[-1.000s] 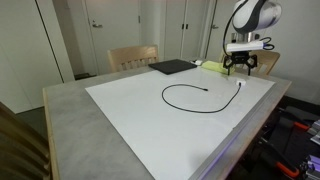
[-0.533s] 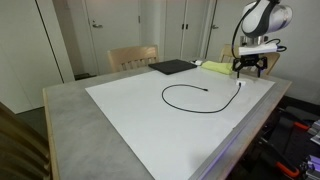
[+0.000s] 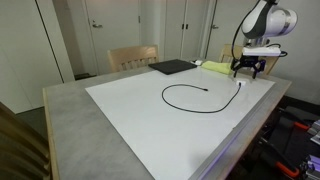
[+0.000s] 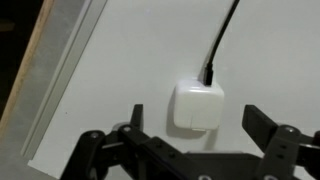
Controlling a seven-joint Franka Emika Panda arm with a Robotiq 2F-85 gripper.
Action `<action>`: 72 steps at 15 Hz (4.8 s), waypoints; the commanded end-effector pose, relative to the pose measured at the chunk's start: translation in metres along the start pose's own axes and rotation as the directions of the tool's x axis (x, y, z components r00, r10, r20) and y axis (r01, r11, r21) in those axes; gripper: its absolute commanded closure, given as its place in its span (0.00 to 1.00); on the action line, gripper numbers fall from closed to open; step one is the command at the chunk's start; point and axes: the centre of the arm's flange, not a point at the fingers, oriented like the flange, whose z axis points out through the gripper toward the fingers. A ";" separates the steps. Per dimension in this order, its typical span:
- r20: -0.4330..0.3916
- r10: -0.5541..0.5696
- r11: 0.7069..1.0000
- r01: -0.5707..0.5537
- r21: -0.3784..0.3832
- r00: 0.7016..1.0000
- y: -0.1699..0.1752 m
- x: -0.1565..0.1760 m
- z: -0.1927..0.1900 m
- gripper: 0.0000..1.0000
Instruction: Put the charger in a circle
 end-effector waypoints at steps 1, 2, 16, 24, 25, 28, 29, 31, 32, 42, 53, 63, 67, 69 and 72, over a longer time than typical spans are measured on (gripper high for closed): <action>-0.002 -0.002 0.999 0.002 0.053 1.000 0.005 -0.001 0.005 0.00; 0.001 -0.003 0.998 0.002 0.059 1.000 0.001 -0.002 0.008 0.00; 0.005 -0.010 0.998 0.010 0.063 1.000 0.005 -0.010 0.022 0.00; 0.005 0.007 0.998 -0.007 0.057 1.000 0.013 -0.010 0.031 0.00; 0.006 0.012 0.998 -0.012 0.057 1.000 0.014 -0.011 0.031 0.00; -0.001 0.026 0.998 -0.026 0.062 1.000 0.013 -0.012 0.032 0.00; -0.007 0.029 0.998 -0.028 0.062 1.000 0.012 -0.012 0.032 0.00; -0.011 0.053 0.996 -0.052 0.074 0.999 0.011 -0.010 0.034 0.25; 0.001 0.088 0.992 -0.088 0.093 0.996 0.011 -0.008 0.035 0.26; 0.038 0.151 0.982 -0.154 0.105 0.988 0.003 -0.009 0.038 0.74; -0.032 -0.248 0.968 0.249 0.023 0.968 -0.095 -0.006 0.024 0.74; -0.034 -0.274 0.961 0.275 0.023 0.961 -0.106 -0.019 0.022 0.49; -0.044 -0.312 0.949 0.313 0.035 0.949 -0.114 -0.015 0.022 0.74; -0.083 -0.404 0.910 0.409 0.063 0.911 -0.129 -0.008 0.016 0.74; -0.127 -0.545 0.823 0.558 0.107 0.829 -0.158 -0.003 0.008 0.74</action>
